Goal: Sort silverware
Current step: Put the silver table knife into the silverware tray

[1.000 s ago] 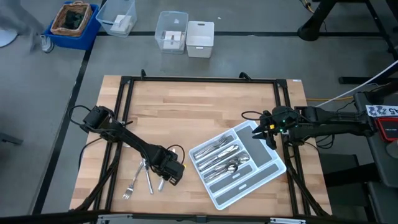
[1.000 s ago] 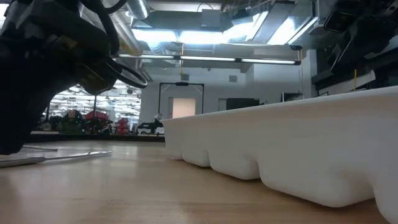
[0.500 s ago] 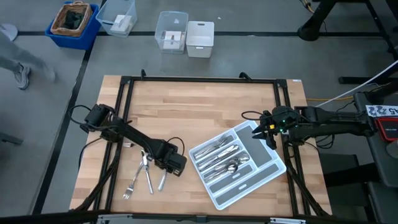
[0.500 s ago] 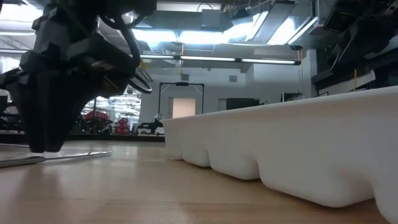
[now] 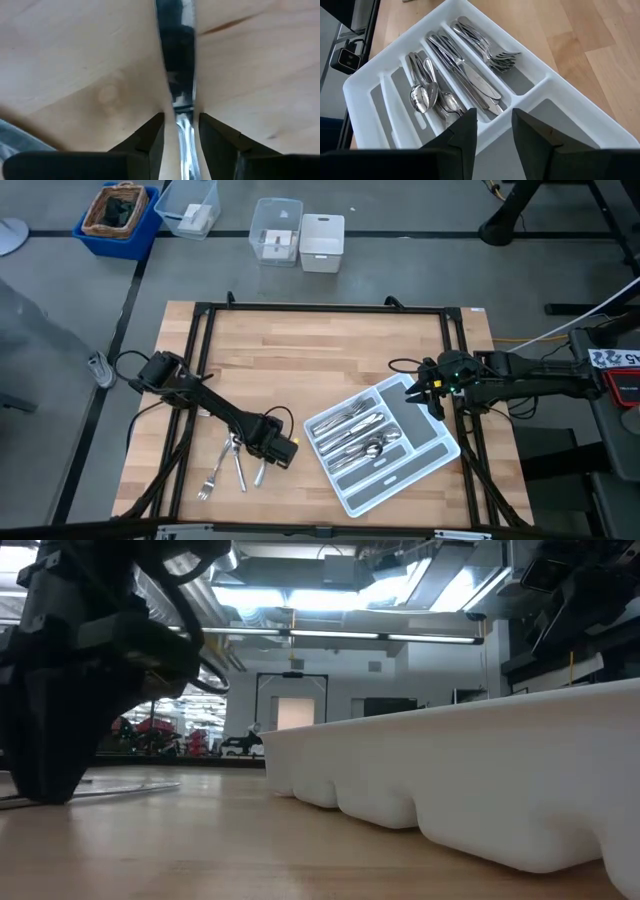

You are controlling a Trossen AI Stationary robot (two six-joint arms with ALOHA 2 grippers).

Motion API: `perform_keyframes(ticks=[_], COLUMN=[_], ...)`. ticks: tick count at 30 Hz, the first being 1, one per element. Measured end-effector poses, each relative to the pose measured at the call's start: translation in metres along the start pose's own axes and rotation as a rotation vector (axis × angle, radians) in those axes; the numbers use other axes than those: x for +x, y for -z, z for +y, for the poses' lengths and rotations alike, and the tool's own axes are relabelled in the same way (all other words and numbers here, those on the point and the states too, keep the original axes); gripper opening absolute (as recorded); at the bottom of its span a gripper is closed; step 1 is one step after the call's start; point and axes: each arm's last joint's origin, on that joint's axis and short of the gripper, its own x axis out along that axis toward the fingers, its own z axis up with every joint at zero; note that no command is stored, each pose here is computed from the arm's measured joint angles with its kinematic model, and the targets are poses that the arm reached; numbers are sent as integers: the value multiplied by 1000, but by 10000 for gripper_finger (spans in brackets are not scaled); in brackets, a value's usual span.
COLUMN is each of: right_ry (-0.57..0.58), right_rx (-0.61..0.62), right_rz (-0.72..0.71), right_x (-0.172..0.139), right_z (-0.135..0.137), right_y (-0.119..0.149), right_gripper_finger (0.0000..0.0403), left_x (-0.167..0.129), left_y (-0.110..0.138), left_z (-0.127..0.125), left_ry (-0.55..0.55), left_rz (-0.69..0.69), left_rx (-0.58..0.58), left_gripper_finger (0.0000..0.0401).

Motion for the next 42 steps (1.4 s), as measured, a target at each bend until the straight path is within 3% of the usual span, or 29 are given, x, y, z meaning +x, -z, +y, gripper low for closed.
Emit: perform_keyframes(ticks=[8, 20, 42], right_ry=[0, 0, 0], right_rx=[-3, -3, -3], right_rz=[0, 0, 0], right_x=[0, 0, 0], right_z=[0, 0, 0], right_y=[0, 0, 0], right_gripper_finger=[124, 124, 124], left_x=[7, 9, -11], left_y=[-1, 1, 0], left_z=[0, 1, 2], left_ry=[-30, -39, 42], left_rz=[-9, -19, -42], left_rx=[-5, 7, 47], left_gripper_finger=[105, 22, 36])
